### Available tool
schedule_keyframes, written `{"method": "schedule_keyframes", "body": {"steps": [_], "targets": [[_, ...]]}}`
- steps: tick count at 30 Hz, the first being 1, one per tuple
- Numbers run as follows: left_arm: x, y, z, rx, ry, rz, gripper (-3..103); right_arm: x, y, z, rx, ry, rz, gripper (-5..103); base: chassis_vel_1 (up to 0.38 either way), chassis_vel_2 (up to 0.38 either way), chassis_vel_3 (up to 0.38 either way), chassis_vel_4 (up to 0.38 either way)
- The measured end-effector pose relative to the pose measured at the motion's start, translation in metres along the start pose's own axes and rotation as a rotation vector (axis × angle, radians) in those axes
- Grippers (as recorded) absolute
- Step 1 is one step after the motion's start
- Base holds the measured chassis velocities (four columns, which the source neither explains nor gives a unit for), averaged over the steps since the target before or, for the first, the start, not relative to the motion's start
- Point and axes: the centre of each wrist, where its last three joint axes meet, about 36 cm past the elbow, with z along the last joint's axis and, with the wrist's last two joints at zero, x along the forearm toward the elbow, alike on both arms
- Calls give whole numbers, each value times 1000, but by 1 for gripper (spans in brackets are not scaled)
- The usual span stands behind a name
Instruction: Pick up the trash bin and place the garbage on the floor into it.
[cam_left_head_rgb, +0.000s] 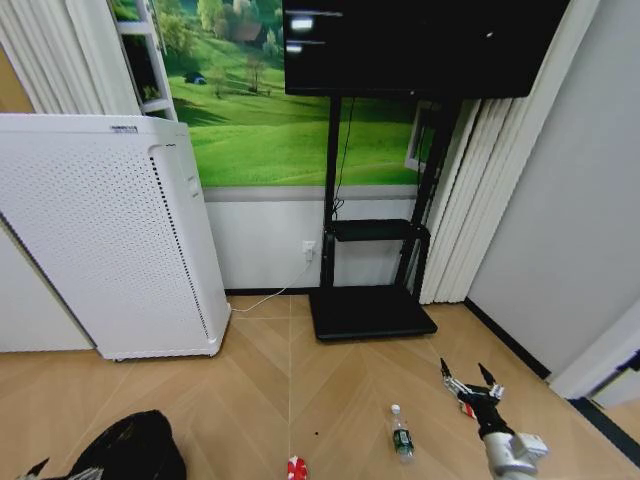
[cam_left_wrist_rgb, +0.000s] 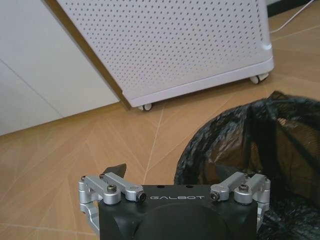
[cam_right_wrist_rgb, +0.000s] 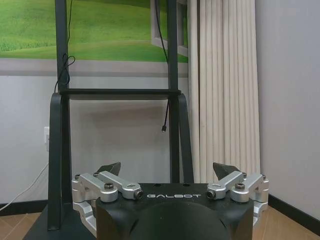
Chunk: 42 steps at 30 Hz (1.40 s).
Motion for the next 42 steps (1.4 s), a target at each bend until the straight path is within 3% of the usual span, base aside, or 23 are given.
{"method": "schedule_keyframes", "body": {"steps": [3,14,28,32,33,35,38,42], "targets": [[-15,-1,7,4,46,-3,98,-2,4,2,-2,0,-7,100,0,0,0,0],[-48,-20,30,-10,109,40,98,-1,3,4,2,7,-4,100,0,0,0,0],[-74,-41,37,-17,85,78,98,4,2,3,19,16,-4,100,0,0,0,0],[-75,-47,36,-15,69,98,93,5,2,0,22,10,-3,100,0,0,0,0],[-75,-48,36,-18,62,105,86,5,2,0,23,9,-1,100,0,0,0,0],[-75,-49,36,-19,59,108,86,5,1,0,24,9,-1,100,0,0,0,0],[-75,-50,36,-17,49,117,75,5,1,0,25,9,0,100,0,0,0,0],[-74,-50,36,-16,45,119,68,5,2,1,24,7,-1,100,0,0,0,0]]}}
